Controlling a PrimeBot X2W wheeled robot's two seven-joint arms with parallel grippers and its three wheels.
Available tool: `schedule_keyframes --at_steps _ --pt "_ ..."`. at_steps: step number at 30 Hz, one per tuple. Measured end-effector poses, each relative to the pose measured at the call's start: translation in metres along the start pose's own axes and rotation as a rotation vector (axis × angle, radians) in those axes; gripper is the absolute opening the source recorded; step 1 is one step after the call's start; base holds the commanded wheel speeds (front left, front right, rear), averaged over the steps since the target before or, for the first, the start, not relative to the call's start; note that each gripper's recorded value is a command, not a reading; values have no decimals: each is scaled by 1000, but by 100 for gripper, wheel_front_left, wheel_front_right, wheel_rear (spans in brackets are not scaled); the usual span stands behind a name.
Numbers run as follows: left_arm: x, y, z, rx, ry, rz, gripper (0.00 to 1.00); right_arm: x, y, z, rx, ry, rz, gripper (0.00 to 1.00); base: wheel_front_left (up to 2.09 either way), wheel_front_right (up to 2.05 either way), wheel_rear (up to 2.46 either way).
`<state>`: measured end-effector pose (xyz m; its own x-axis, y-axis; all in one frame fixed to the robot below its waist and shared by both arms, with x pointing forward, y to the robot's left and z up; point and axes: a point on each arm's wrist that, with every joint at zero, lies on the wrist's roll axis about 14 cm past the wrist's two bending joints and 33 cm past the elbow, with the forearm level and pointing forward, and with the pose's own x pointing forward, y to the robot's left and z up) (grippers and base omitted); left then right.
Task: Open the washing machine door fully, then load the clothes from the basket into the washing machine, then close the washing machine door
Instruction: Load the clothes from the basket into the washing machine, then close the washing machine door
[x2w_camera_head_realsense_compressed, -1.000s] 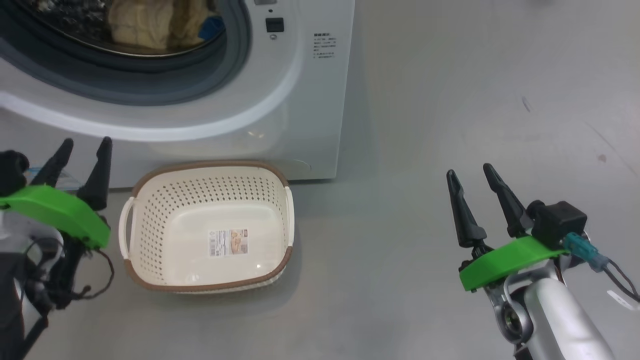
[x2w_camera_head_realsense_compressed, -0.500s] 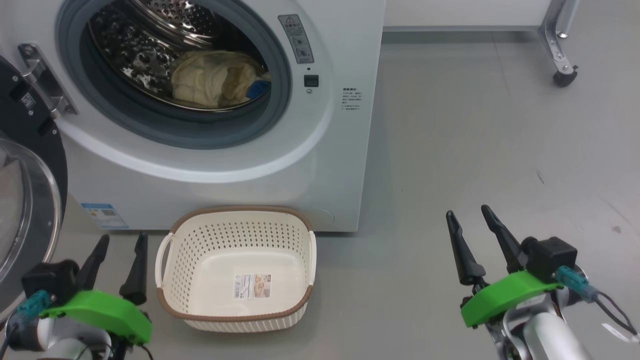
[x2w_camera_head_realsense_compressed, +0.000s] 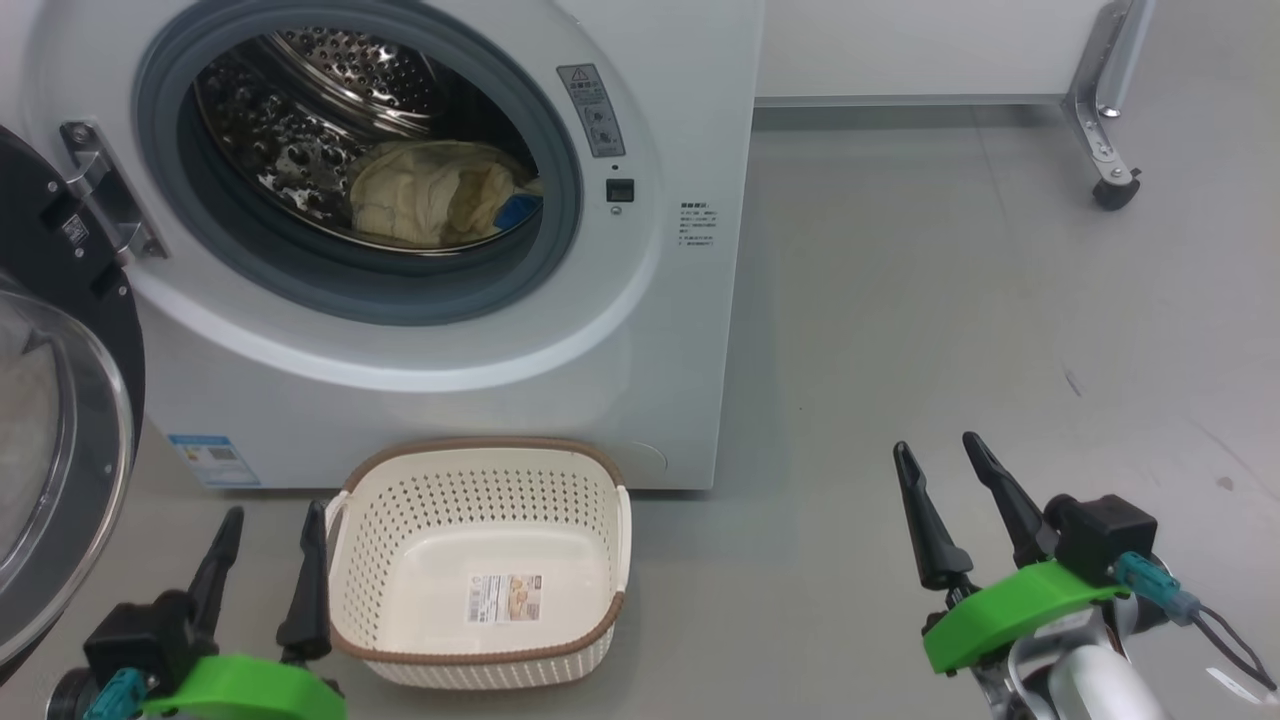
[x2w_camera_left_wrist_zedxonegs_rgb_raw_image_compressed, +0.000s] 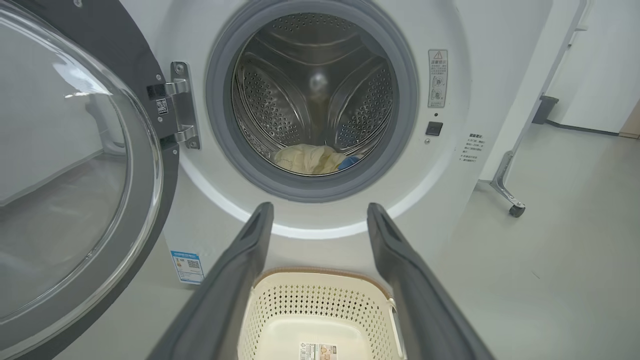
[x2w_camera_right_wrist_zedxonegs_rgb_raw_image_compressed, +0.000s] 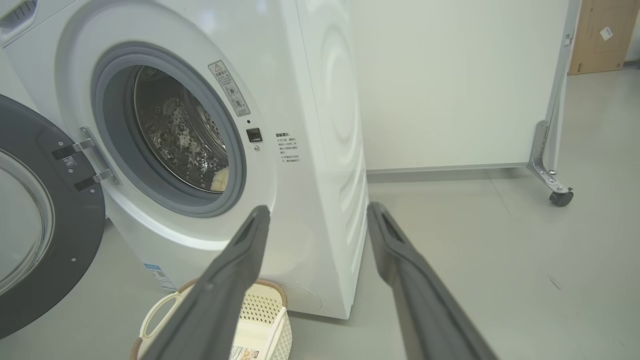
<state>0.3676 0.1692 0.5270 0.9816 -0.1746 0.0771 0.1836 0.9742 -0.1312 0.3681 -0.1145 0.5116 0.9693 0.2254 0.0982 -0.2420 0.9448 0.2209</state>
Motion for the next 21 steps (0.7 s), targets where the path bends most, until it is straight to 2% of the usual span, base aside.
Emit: schedule_keyframes --at_steps 4,13,21 --pt "-3 -1 2 -21 -21 17 100 -1 -1 2 1 -8 -5 100 0 0 0" --pt "-3 -10 -1 48 -33 -18 100 -3 -6 4 5 -14 -20 100 0 0 0" --pt "-1 -11 1 35 -49 -9 100 -5 -7 7 3 -21 -25 100 0 0 0"
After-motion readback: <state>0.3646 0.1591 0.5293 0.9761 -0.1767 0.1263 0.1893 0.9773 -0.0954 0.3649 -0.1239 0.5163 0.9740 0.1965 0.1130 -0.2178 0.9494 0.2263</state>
